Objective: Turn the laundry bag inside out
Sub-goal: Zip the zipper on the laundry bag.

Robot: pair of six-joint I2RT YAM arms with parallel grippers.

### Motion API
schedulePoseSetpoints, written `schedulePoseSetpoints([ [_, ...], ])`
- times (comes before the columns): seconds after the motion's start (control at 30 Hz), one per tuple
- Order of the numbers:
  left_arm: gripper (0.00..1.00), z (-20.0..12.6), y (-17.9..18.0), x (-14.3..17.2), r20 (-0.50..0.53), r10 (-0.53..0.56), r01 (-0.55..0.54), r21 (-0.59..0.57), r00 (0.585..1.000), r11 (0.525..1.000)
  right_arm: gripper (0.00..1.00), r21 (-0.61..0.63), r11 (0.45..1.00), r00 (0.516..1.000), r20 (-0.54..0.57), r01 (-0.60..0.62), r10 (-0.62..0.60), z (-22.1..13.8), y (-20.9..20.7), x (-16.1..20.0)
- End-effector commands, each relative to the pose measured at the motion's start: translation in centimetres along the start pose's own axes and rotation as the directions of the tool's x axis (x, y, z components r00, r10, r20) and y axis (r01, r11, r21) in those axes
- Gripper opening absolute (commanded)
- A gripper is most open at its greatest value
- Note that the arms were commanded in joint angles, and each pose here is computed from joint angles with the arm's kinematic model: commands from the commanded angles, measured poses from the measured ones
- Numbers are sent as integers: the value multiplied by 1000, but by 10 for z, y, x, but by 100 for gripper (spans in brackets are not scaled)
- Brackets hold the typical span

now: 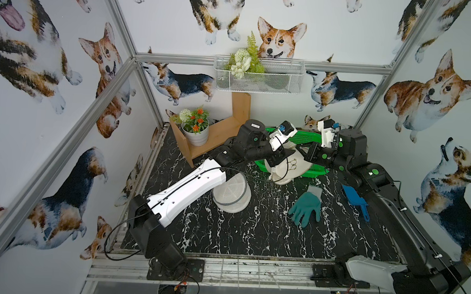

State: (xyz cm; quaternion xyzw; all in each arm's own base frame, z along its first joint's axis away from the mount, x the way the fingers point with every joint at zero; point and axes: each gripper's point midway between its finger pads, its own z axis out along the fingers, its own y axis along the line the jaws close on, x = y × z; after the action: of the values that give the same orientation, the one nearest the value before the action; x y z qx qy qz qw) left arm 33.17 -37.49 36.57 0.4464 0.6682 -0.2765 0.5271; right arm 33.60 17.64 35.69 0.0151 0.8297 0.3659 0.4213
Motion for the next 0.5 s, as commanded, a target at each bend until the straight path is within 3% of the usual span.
schedulePoseSetpoints([
  [0.0,45,2,-3,10,-53,7,-6,22,999,1000,0,-48,999,1000,6,22,-22,0,11,-3],
  [0.17,39,8,-3,18,-85,0,3,34,996,999,0,-70,997,1000,0,29,-29,1,17,-3],
  [0.27,30,11,-2,25,-110,-5,8,28,994,1000,0,-82,996,999,-7,34,-35,2,20,-2],
  [0.47,0,8,3,27,-137,5,-5,-1,991,1000,0,-93,995,999,-4,40,-41,1,24,-4],
])
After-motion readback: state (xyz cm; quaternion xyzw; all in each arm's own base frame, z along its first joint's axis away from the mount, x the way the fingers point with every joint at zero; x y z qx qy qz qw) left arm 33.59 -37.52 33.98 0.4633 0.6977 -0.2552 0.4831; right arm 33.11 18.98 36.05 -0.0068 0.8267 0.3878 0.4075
